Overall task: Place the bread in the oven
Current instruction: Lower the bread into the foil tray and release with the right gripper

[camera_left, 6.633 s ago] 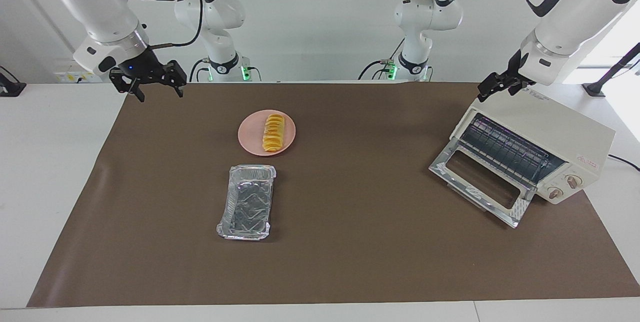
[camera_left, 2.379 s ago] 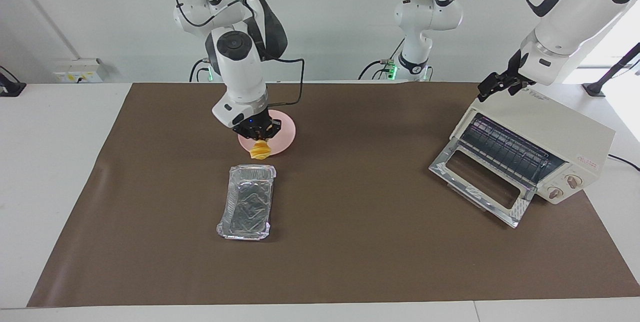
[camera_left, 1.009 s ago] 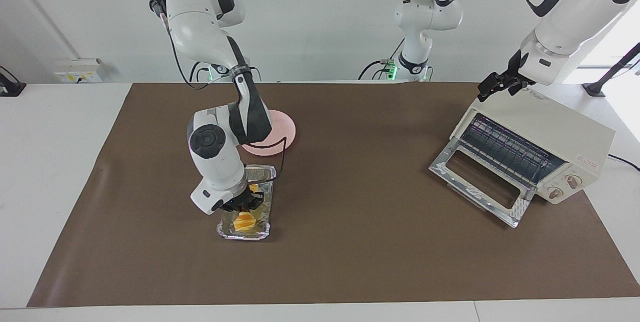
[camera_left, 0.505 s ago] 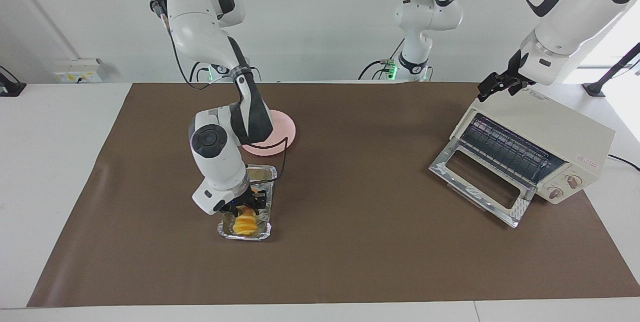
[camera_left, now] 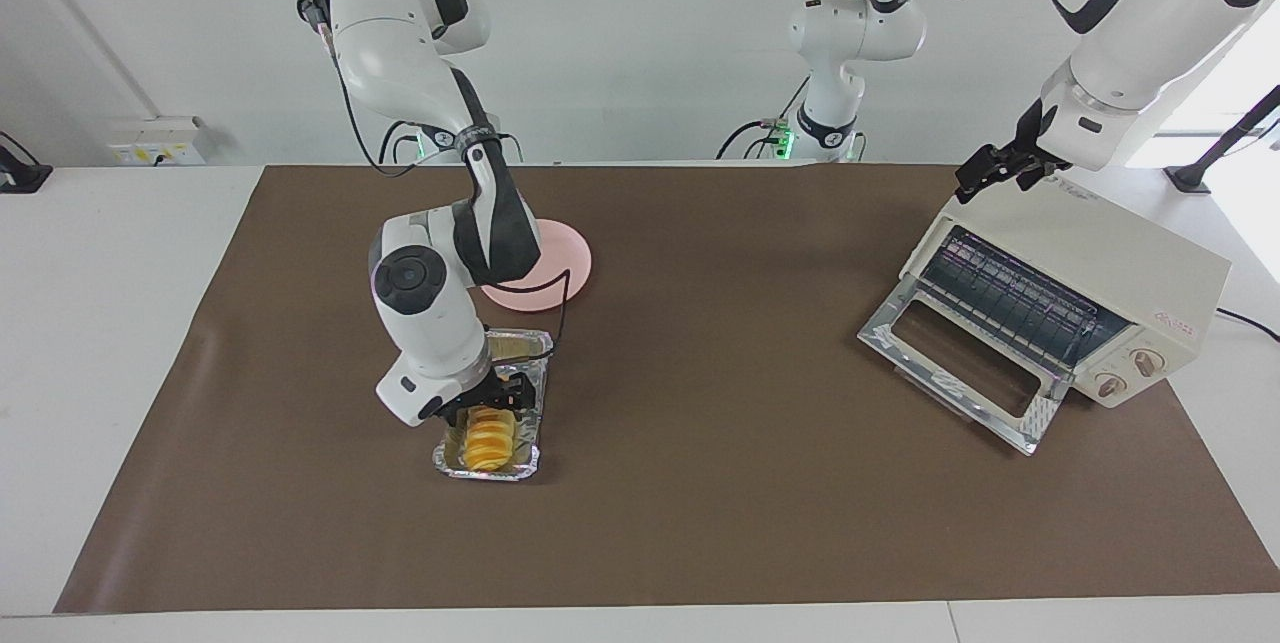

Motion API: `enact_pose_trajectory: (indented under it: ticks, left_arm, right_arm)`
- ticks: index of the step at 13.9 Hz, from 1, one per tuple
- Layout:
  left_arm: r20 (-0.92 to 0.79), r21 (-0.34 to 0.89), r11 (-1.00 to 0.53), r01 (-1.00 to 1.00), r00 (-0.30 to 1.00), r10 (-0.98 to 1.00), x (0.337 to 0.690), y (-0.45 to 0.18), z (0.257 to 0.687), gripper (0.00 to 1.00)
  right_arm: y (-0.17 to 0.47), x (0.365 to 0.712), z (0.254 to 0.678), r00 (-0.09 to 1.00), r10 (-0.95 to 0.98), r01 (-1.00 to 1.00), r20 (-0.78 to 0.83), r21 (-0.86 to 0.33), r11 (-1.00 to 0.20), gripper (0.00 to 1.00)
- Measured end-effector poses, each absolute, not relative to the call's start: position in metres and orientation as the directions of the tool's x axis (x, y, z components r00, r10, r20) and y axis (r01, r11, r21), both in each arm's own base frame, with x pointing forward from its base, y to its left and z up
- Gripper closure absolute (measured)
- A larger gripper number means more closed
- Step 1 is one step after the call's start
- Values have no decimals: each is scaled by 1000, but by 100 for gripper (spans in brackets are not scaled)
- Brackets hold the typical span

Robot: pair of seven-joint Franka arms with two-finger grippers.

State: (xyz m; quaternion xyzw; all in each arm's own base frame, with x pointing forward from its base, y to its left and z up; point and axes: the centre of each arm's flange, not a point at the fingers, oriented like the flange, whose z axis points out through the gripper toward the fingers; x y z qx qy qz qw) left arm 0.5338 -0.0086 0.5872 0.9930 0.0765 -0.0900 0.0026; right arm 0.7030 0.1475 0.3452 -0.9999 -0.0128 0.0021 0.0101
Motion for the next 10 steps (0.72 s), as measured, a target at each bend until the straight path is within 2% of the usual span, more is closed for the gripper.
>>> enact_pose_trajectory:
  ticks: [4, 10]
  left_arm:
    - [-179, -9, -988, 152, 972, 152, 534, -9, 587, 0]
    - [-179, -9, -988, 152, 972, 152, 534, -9, 587, 0]
  right_arm:
    - [120, 706, 358, 1000, 19, 19, 2, -4, -1000, 0]
    - [108, 692, 318, 998, 55, 56, -33, 31, -998, 0]
